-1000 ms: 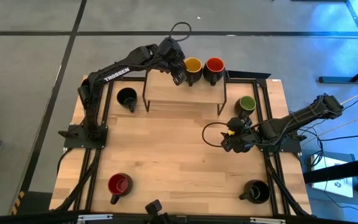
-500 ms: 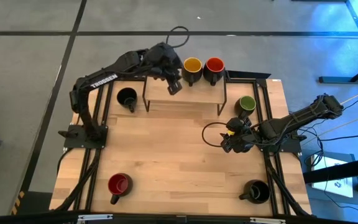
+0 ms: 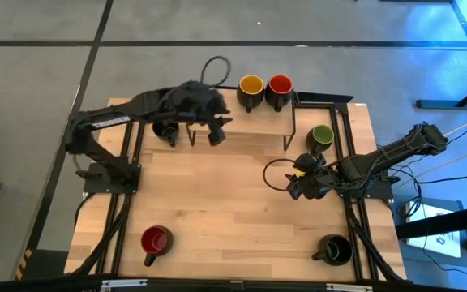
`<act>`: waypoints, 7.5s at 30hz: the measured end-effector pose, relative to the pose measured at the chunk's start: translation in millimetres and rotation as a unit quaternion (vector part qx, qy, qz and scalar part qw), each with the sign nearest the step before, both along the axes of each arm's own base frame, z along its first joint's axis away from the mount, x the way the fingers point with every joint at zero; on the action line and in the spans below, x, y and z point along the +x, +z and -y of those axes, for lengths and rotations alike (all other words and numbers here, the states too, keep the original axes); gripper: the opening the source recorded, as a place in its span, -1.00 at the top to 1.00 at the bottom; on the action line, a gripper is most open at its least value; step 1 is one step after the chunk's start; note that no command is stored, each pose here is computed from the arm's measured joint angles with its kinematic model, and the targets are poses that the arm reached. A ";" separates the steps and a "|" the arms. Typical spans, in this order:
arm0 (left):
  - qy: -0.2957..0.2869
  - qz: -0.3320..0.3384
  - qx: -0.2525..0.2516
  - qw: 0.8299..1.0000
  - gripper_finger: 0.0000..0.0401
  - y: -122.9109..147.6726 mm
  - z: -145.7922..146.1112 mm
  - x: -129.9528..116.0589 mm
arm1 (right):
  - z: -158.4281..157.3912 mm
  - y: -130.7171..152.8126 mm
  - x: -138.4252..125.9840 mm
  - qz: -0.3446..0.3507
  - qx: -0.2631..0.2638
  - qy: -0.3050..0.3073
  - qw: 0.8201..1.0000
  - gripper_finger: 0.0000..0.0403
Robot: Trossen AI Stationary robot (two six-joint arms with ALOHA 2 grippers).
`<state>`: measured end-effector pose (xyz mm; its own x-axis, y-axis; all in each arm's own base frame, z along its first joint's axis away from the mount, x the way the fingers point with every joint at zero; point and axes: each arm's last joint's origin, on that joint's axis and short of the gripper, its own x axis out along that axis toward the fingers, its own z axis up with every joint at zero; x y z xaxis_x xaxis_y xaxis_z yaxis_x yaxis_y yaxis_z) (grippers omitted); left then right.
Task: Place coffee mugs
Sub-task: Put the bottom black cup on the shelf
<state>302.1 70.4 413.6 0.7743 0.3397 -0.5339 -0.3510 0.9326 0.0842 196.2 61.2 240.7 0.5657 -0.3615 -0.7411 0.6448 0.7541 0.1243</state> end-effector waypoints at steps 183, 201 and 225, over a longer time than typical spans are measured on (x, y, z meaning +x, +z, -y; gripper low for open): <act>-0.161 -0.017 -0.052 0.985 0.42 -99.0 117.1 -88.8 | 41.1 -28.7 186.3 -0.173 0.104 0.298 0.933 0.99; -0.161 -0.016 -0.052 0.985 0.42 -99.0 117.2 -88.8 | 42.2 3.4 189.6 -0.189 0.071 0.319 0.926 0.99; -0.161 -0.017 -0.052 0.985 0.42 -99.0 117.1 -88.8 | 64.0 136.9 194.5 -0.062 -0.020 0.276 0.959 0.99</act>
<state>213.3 -46.7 314.6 0.8145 0.0218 -0.5798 -0.0348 0.9993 -0.0114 390.7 -2.7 377.6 0.5878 -0.0623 -0.8066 0.1543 0.9874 0.0362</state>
